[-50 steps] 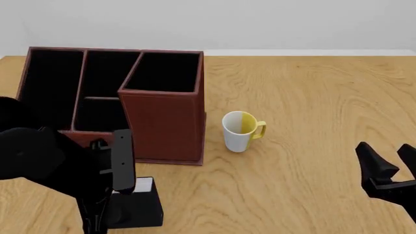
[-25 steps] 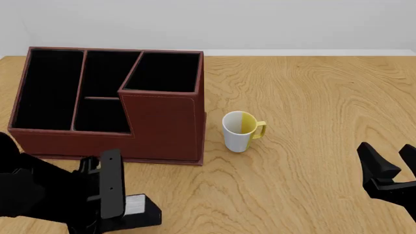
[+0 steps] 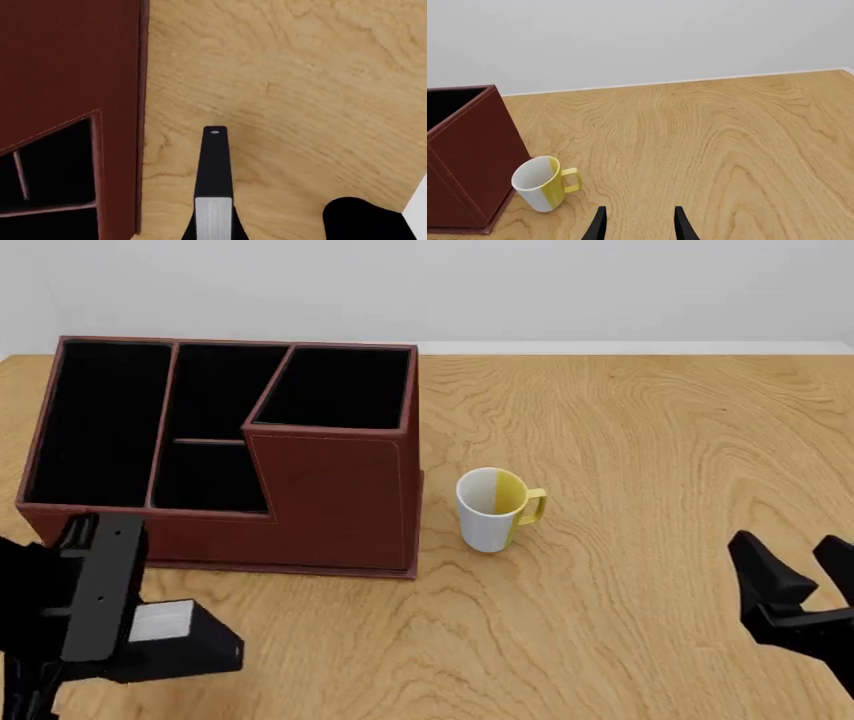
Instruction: Pick up the book and place it in the front compartment of the caddy.
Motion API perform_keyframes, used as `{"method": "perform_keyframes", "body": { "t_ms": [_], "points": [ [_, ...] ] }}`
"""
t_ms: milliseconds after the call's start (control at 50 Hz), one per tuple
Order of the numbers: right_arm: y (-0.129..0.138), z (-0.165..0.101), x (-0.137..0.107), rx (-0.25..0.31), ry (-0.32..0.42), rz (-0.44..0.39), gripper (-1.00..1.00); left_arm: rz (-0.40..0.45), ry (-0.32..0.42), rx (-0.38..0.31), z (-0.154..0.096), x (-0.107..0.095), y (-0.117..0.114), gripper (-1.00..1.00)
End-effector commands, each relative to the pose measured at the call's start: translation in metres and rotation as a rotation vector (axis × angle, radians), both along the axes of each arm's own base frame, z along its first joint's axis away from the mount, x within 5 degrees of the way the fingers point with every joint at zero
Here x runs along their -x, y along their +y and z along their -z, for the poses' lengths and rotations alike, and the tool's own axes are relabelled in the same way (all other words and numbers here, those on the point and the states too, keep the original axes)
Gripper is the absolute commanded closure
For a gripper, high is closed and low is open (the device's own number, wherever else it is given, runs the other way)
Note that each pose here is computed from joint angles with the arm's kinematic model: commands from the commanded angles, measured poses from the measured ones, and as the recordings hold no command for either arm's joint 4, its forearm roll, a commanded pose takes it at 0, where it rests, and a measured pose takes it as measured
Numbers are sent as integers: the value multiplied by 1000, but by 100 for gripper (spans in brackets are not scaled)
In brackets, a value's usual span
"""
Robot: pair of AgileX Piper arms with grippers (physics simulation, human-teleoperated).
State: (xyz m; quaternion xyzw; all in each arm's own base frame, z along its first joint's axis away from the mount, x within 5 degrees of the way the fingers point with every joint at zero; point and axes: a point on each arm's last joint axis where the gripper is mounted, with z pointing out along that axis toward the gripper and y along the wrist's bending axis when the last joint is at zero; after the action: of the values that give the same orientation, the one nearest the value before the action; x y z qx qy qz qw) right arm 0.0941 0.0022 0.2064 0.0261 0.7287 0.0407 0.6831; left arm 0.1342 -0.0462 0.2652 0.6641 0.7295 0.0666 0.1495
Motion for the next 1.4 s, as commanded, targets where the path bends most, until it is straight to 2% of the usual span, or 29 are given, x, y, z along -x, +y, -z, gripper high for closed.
{"method": "perform_keyframes", "body": {
  "t_ms": [20, 60, 80, 160, 180, 220, 240, 300, 380, 420, 440, 460, 500, 520, 540, 560, 600, 620, 660, 700, 720, 740, 900, 920, 940, 960, 1200, 1260, 1400],
  "points": [
    [0, 1, -4, -13, 10, -1, -100, 151, -170, -55, -43, 29, 21, 100],
    [0, 1, -4, -14, 10, -1, -100, 168, -178, -60, -45, 35, 22, 100],
    [0, 2, -5, -12, 16, -2, -100, 214, -221, -86, -47, 44, 26, 100],
    [0, 2, -7, -20, 20, 4, -100, 238, -250, -28, -54, 52, 18, 100],
    [0, 2, -7, -21, 19, 3, -100, 271, -305, -4, -66, 58, 16, 100],
    [0, 2, -7, -21, 20, 4, -100, 258, -300, 5, -69, 56, 14, 100],
    [0, 3, -8, -23, 23, 6, -100, 276, -338, 9, -77, 58, 15, 100],
    [0, 3, -8, -26, 25, 4, -100, 330, -375, -44, -79, 61, 20, 100],
    [0, 3, -9, -31, 28, 8, -100, 354, -422, -35, -91, 65, 19, 100],
    [0, 3, -8, -30, 27, 6, -100, 412, -516, -89, -105, 72, 25, 100],
    [0, 3, -8, -32, 27, 6, -100, 400, -542, -92, -106, 65, 23, 100],
    [0, 3, -8, -32, 28, 6, -100, 372, -512, -79, -109, 62, 23, 100],
    [0, 3, -8, -32, 28, 5, -100, 401, -541, -81, -108, 65, 22, 100],
    [0, 3, -8, -32, 28, 7, -100, 358, -553, -76, -109, 50, 19, 100],
    [0, 3, -8, -33, 28, 7, -100, 381, -549, -79, -105, 54, 19, 100],
    [0, 3, -8, -33, 28, 8, -100, 351, -601, -84, -107, 37, 17, 100],
    [0, 3, -8, -33, 27, 7, -100, 361, -571, -80, -106, 41, 17, 100],
    [0, 3, -8, -33, 27, 8, -100, 384, -597, -96, -102, 40, 17, 100],
    [0, 3, -9, -34, 29, 9, -100, 364, -603, -118, -101, 26, 17, 100],
    [0, 3, -9, -35, 29, 9, -100, 376, -680, -129, -102, 16, 14, 100],
    [0, 3, -9, -35, 30, 10, -100, 356, -670, -108, -108, 12, 12, 100],
    [0, 4, -10, -35, 30, 9, -100, 381, -733, -119, -108, 7, 9, 100],
    [-1, 4, -10, -37, 31, 14, -100, 299, -730, -139, -109, -30, 12, 100],
    [-1, 4, -11, -37, 32, 15, -100, 331, -725, -155, -104, -25, 12, 100],
    [-1, 4, -11, -36, 31, 16, -100, 319, -757, -187, -103, -38, 15, 100],
    [-1, 4, -10, -36, 31, 15, -100, 301, -719, -177, -104, -38, 16, 100],
    [-1, 4, -11, -34, 31, 16, -100, 254, -789, -165, -119, -63, 15, 100],
    [-1, 3, -10, -33, 28, 18, -100, 289, -765, -214, -106, -65, 19, 100],
    [-1, 4, -10, -33, 28, 19, -100, 266, -797, -184, -113, -80, 14, 100]
  ]
}}
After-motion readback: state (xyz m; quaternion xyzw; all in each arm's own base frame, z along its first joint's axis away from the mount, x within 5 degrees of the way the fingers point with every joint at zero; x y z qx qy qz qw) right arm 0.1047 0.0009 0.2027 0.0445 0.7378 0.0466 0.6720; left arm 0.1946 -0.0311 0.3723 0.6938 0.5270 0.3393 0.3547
